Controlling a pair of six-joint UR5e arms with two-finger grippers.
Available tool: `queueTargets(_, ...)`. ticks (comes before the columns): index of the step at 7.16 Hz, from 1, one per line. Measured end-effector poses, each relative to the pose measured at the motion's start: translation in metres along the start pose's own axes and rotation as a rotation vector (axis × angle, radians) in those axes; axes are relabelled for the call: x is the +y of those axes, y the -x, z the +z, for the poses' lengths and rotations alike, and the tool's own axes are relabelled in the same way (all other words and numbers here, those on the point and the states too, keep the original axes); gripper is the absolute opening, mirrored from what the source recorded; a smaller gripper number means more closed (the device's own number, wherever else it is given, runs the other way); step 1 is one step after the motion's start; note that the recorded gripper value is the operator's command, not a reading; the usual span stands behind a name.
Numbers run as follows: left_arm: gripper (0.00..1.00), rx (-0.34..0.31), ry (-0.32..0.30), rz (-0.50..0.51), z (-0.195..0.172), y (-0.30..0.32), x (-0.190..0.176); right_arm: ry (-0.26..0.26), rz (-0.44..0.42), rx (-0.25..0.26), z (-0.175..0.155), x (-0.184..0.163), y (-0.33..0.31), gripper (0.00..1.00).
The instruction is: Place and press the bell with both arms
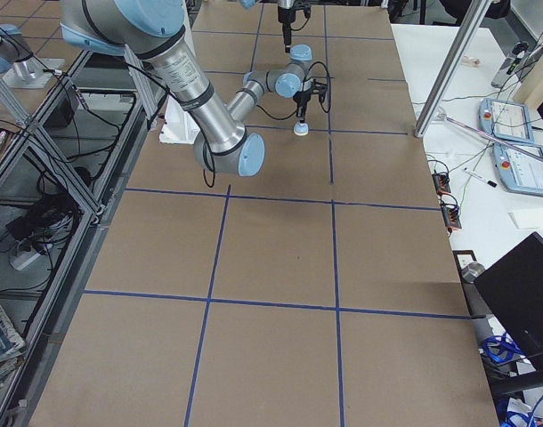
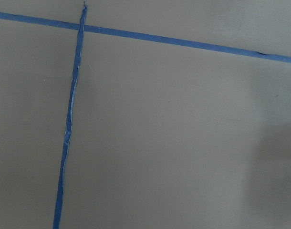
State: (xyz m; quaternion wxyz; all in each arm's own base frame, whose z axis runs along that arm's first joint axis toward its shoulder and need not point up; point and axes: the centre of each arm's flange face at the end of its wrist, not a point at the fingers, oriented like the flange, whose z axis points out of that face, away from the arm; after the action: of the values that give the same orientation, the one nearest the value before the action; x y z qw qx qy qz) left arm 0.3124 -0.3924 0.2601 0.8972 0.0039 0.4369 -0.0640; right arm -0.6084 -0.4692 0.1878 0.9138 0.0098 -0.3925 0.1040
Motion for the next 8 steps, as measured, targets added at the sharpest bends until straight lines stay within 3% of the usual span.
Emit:
queueTargets(6,1.00,0.011,-0.004,0.005,-0.007,0.000,0.003,0.008,-0.003,0.006,0.006,0.005,0.001,0.00)
queueTargets(8,1.00,0.013,-0.006,0.006,-0.008,-0.001,0.003,0.004,0.001,-0.027,-0.028,0.000,0.003,0.00)
